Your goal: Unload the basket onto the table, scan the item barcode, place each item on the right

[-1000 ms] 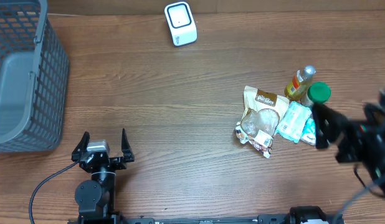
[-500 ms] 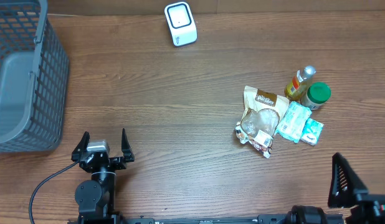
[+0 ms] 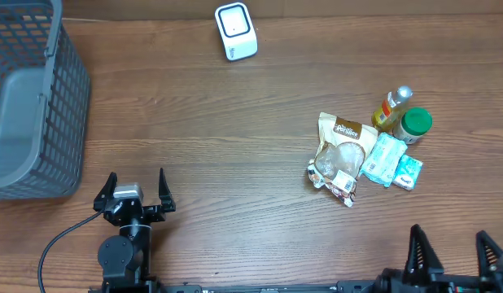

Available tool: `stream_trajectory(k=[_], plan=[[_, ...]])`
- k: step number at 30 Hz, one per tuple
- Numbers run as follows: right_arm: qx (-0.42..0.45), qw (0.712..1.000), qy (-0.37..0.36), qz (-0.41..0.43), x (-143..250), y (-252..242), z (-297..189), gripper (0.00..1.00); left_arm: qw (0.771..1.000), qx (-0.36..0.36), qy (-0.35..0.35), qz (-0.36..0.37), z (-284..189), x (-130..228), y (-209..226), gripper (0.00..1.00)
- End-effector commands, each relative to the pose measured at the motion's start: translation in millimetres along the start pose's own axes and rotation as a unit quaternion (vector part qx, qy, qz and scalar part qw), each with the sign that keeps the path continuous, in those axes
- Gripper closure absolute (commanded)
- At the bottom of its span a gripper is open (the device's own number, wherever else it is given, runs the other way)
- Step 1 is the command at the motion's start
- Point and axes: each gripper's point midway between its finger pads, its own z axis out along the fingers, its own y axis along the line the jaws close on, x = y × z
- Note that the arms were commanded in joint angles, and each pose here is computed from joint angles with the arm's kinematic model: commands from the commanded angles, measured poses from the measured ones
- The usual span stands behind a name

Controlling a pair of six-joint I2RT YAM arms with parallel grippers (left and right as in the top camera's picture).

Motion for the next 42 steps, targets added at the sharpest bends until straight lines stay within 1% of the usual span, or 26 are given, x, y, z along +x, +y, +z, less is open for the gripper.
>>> stream_trajectory(k=[1, 6, 11, 17, 19, 23, 26, 27, 31, 34, 37, 38, 42], plan=[[-0.015, 1.0, -0.012, 0.0, 17.6, 1.0, 9.2, 0.0, 1.0, 0.006, -0.004, 0.009, -0.4, -1.0, -1.9, 0.0], [-0.048, 0.997, -0.052, -0.008, 30.3, 6.2, 27.2, 0.0, 1.0, 0.006, -0.004, 0.009, -0.4, -0.9, -1.9, 0.01], [-0.063, 0.997, -0.044, -0.009, 40.3, 6.2, 52.5, 0.0, 1.0, 0.006, -0.004, 0.009, -0.4, -0.9, -1.9, 0.01], [-0.078, 0.994, -0.07, -0.016, 37.0, 7.1, 77.6, 0.0, 1.0, 0.006, -0.004, 0.009, -0.4, -0.9, -1.9, 0.0], [-0.083, 0.992, -0.097, -0.02, 28.6, 8.0, 84.4, 0.0, 1.0, 0.006, -0.004, 0.009, -0.4, -0.9, -1.9, 0.0], [-0.096, 0.976, -0.192, -0.035, -3.2, 12.3, 93.0, 0.0, 1.0, 0.006, -0.004, 0.009, -0.4, -1.0, -1.9, 0.01], [-0.108, 0.954, -0.276, -0.048, -29.3, 16.9, 88.4, 0.0, 1.0, 0.006, -0.004, 0.009, -0.4, -0.9, -1.9, 0.0], [-0.113, 0.941, -0.315, -0.055, -39.4, 18.9, 84.1, 0.0, 1.0, 0.006, -0.004, 0.009, -0.4, -0.9, -1.9, 0.0], [-0.125, 0.911, -0.386, -0.066, -52.9, 22.9, 73.6, 0.0, 1.0, 0.006, -0.004, 0.009, -0.4, -1.0, -1.9, 0.01], [-0.138, 0.894, -0.42, -0.069, -53.5, 26.8, 69.2, 0.0, 1.0, 0.006, -0.004, 0.009, -0.4, -0.9, -1.9, 0.0], [-0.149, 0.887, -0.432, -0.066, -44.9, 28.0, 73.9, 0.0, 1.0, 0.006, -0.004, 0.009, -0.4, -0.9, -1.9, 0.0], [-0.15, 0.887, -0.432, -0.066, -42.5, 27.9, 75.8, 0.0, 1.0, 0.006, -0.004, 0.009, -0.4, -0.9, -1.9, 0.0], [-0.153, 0.894, -0.418, -0.063, -10.8, 23.3, 100.4, 0.0, 1.0, 0.006, -0.004, 0.009, -0.4, -0.9, -1.9, 0.01]])
